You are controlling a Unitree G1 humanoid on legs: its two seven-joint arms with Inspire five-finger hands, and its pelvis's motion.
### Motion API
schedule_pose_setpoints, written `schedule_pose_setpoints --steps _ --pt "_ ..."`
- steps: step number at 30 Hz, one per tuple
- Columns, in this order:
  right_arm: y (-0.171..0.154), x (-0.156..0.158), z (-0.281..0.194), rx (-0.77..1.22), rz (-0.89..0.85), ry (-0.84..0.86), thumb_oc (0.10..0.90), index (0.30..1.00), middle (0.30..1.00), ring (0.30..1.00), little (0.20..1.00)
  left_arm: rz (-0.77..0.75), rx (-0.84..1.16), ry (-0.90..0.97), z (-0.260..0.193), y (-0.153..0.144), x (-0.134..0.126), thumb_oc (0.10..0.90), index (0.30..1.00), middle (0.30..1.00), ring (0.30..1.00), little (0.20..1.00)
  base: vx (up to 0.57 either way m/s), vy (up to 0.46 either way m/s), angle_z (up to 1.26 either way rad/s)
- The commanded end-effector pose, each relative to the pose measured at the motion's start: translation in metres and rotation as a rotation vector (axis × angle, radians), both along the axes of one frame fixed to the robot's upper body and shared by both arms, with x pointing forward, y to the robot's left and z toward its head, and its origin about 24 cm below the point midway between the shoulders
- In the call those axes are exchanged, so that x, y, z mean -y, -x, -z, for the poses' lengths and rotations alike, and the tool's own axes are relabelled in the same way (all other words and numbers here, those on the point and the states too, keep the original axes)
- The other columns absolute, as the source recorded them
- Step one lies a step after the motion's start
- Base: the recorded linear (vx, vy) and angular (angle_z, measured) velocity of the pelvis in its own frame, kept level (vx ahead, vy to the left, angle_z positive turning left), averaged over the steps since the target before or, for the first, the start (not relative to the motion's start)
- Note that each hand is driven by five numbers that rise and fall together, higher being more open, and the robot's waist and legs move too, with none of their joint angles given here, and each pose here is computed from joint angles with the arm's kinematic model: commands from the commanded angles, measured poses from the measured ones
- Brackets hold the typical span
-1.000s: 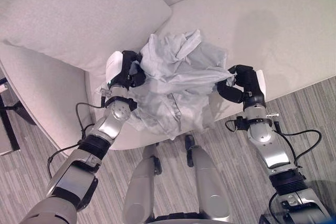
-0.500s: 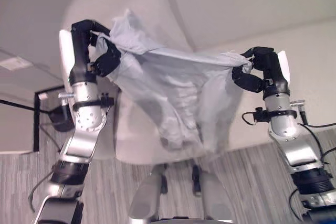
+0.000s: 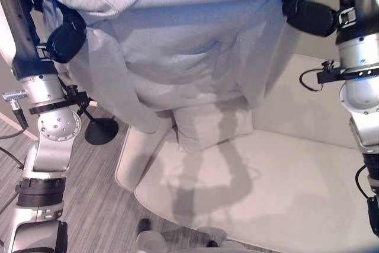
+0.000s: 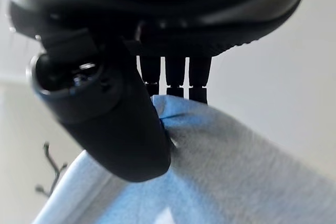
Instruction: Hang the clothes on the sofa on the clothes rack.
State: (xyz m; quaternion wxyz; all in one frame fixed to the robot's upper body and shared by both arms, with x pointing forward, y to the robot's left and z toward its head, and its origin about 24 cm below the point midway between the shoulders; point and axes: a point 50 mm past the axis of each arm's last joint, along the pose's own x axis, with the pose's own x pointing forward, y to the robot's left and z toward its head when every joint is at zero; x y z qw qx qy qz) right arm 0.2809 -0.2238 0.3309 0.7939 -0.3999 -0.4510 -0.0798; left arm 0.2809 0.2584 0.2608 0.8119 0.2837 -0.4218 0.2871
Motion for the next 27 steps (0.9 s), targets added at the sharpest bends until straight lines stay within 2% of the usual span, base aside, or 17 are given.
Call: schedule_pose_setpoints --steps 1,5,11,21,27 --pt "0.004 0.012 -0.029 0.139 0.053 -0.084 0.400 0.300 0.300 0.300 0.300 -0.072 0.184 0.021 -0.040 0.014 -0.017 0.400 0.300 0.300 0.300 0.300 -0.08 0.475 0.10" --pt "-0.003 0.003 -0.050 0.145 -0.016 -0.101 0.400 0.300 0.300 0.300 0.300 -0.031 0.151 -0.023 -0.048 0.002 -0.009 0.400 0.300 0.300 0.300 0.300 -0.07 0.387 0.18" --pt "-0.010 -0.001 -0.053 0.127 -0.072 -0.156 0.400 0.300 0.300 0.300 0.300 -0.055 0.113 0.035 -0.033 0.001 -0.019 0.400 0.300 0.300 0.300 0.300 0.02 0.058 0.09" --pt "-0.010 0.017 -0.032 0.077 0.002 -0.167 0.400 0.300 0.300 0.300 0.300 0.038 0.106 0.079 -0.028 -0.009 0.000 0.400 0.300 0.300 0.300 0.300 0.03 0.134 0.49" --pt "-0.004 0.036 -0.030 0.108 0.083 -0.186 0.400 0.300 0.300 0.300 0.300 0.041 0.185 0.042 -0.049 -0.005 0.004 0.400 0.300 0.300 0.300 0.300 0.18 0.428 0.16"
